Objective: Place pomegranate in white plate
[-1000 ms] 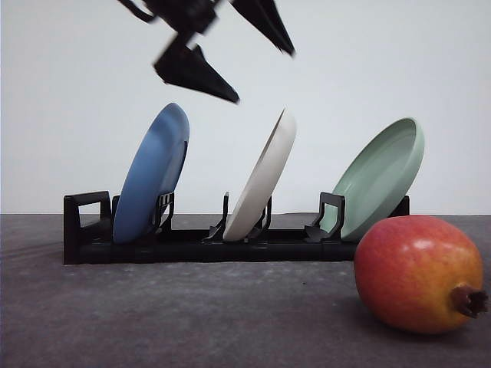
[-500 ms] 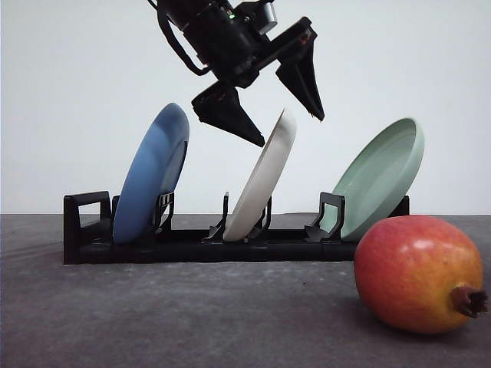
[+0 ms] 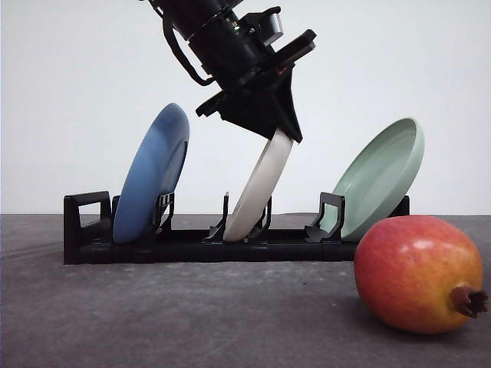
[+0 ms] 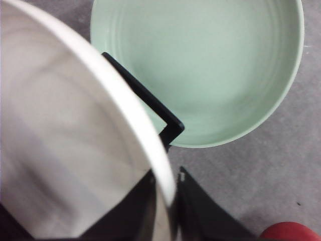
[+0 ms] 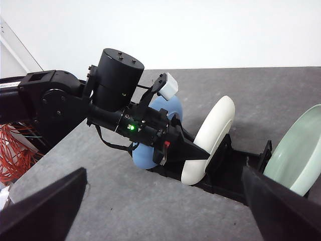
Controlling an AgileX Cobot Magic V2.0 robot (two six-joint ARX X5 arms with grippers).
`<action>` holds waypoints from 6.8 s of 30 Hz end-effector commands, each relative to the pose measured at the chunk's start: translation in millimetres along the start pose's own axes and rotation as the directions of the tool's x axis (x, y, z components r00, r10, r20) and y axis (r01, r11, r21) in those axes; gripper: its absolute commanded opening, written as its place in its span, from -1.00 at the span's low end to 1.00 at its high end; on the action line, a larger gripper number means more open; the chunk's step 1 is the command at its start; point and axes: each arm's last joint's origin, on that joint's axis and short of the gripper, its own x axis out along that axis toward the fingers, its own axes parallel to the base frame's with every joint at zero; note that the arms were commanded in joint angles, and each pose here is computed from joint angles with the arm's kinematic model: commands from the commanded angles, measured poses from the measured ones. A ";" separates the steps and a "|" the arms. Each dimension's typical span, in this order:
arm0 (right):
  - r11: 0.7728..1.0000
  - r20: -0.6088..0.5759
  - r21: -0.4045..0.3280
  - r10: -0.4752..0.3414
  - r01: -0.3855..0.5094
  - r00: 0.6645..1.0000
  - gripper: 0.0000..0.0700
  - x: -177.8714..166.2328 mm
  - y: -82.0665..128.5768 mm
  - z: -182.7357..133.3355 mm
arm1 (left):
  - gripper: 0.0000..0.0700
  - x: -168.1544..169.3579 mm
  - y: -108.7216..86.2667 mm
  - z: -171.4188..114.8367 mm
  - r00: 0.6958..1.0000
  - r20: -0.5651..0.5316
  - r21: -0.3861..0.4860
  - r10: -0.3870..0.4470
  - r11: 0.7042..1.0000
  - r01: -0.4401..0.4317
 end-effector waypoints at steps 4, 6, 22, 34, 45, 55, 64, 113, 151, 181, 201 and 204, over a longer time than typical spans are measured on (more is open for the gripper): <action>1.000 0.009 0.003 0.006 -0.006 1.000 0.80 -0.7 1.8 4.0 | -0.98 4.9 -3.2 4.1 1.000 0.006 0.012 -0.007 1.000 0.007; 1.000 0.009 0.003 0.006 -0.006 1.000 0.80 -0.7 1.8 4.0 | -0.98 4.9 -3.2 4.1 1.000 0.005 0.007 -0.007 1.000 0.007; 1.000 0.009 0.002 0.005 -0.005 1.000 0.80 -0.7 1.7 4.0 | -0.98 -52.0 -20.2 29.7 0.996 0.091 -0.001 -0.012 1.000 0.013; 1.000 0.009 0.002 0.005 -0.005 1.000 0.80 -0.7 1.7 4.0 | -0.98 -165.4 -75.8 19.9 0.980 0.174 0.106 -0.093 0.991 0.076; 1.000 0.009 0.002 0.005 -0.005 1.000 0.80 -0.7 1.7 4.0 | -0.98 -214.4 -137.8 -31.8 0.995 -0.039 0.287 -0.086 0.953 0.094; 1.000 0.009 0.002 0.005 -0.005 1.000 0.80 -0.7 1.7 4.0 | -0.98 -168.0 -167.3 -86.2 0.973 -0.181 0.453 0.145 0.890 -0.049; 1.000 0.009 0.002 0.005 -0.005 1.000 0.80 -0.7 1.7 4.0 | -0.98 -97.4 -159.2 -151.5 0.948 -0.201 0.510 0.247 0.853 -0.114; 0.979 -0.547 0.155 -0.027 0.134 0.837 0.80 72.7 -18.4 -37.0 | 0.59 -152.0 -142.1 -184.2 0.989 0.127 0.221 0.077 0.970 -0.103; 0.937 -0.947 -0.070 -0.171 0.342 0.273 0.92 231.4 -49.7 -154.4 | 0.59 -282.0 -94.1 -219.3 0.864 0.439 0.171 -0.246 0.967 0.188; 0.987 -0.937 -0.135 -0.155 0.085 0.314 0.32 329.5 49.7 -114.4 | 0.59 -285.0 -92.9 -219.4 0.869 0.437 0.167 -0.234 0.970 0.177; 0.989 -0.942 -0.151 -0.142 -0.004 0.304 0.32 362.4 69.3 -164.7 | 0.59 -286.2 -87.4 -228.4 0.923 0.335 0.184 -0.186 0.974 0.130; 0.989 -0.943 -0.149 -0.141 -0.002 0.303 0.32 362.3 69.8 -164.9 | 0.59 -286.2 -87.4 -228.3 0.923 0.336 0.184 -0.187 0.974 0.130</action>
